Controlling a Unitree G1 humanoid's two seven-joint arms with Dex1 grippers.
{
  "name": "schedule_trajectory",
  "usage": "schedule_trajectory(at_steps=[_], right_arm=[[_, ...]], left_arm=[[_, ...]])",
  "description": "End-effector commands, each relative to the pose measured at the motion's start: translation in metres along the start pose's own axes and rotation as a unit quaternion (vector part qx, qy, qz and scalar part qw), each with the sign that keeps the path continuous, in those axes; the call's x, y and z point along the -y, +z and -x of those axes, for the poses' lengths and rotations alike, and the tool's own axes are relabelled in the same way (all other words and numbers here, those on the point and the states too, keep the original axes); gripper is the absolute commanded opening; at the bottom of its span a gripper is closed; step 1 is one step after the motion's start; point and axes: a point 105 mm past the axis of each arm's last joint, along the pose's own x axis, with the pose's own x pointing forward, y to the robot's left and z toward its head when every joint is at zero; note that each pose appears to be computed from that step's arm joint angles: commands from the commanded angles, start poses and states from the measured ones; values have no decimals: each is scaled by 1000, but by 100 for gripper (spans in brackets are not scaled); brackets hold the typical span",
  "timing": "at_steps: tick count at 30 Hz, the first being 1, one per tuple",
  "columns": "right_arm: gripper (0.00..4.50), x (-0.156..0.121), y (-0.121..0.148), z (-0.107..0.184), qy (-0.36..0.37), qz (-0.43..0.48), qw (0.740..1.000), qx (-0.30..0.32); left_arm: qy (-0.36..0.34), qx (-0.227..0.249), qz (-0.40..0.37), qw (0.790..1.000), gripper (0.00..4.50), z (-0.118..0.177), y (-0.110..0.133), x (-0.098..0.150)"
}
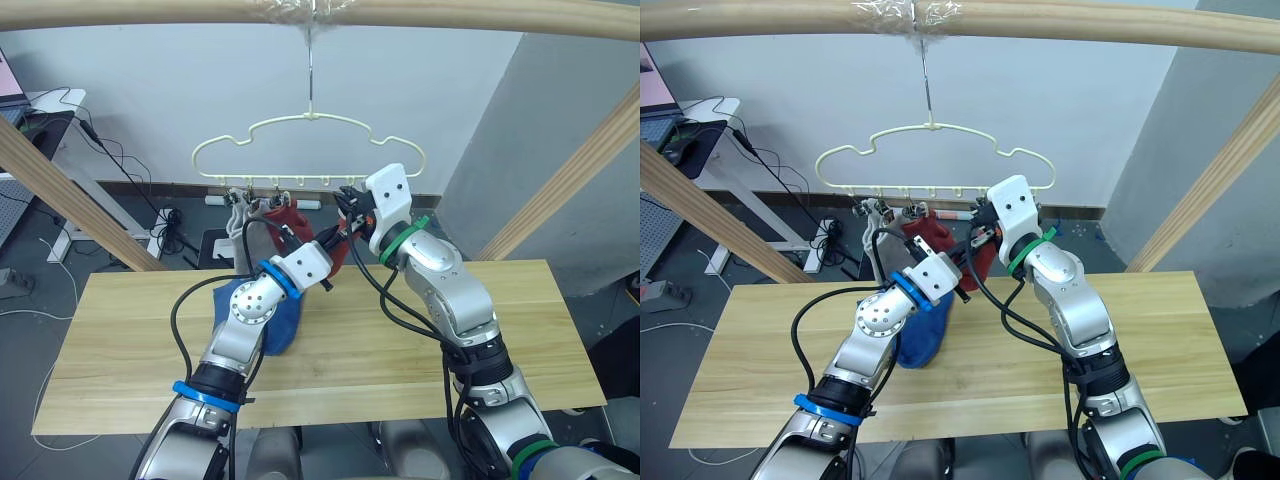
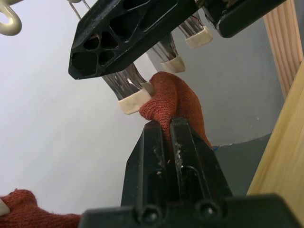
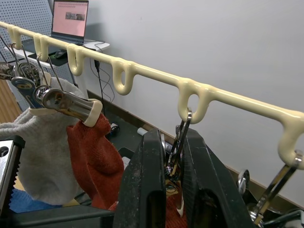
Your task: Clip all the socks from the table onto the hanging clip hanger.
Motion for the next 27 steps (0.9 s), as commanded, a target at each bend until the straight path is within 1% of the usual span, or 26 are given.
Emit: schedule_trajectory(at_steps=[1,9,11,12,13,16,21,25,27], right_arm=[[9,-6,3,-1,10,-1,1000,5],[9,-4,1,-1,5,-14,1000,0],[86,-3,2,-1,1,-22,1000,2],[106,-2,2,-1,1,-24,1000,3],[150,-2,3,0,0,-25,1000,5],[262,-1,7,1,-2,-29,1000,9],[438,-1,12,4,3,-33,999,13],[438,-4,13,12,20,-33,999,9],[438,-8,14,21,42,-32,999,6]], left_arm=[[11,38,-16,999,0,-7,21,-5],[15,38,-18,999,0,-7,20,-6],[15,39,-19,999,0,-7,20,-6],[15,39,-19,999,0,-8,20,-6],[15,39,-18,999,0,-8,20,-5],[12,38,-16,999,0,-8,19,-3],[8,34,-11,999,0,-7,17,-1],[7,32,-8,999,0,-7,16,0],[8,30,-4,1000,0,-7,15,0]])
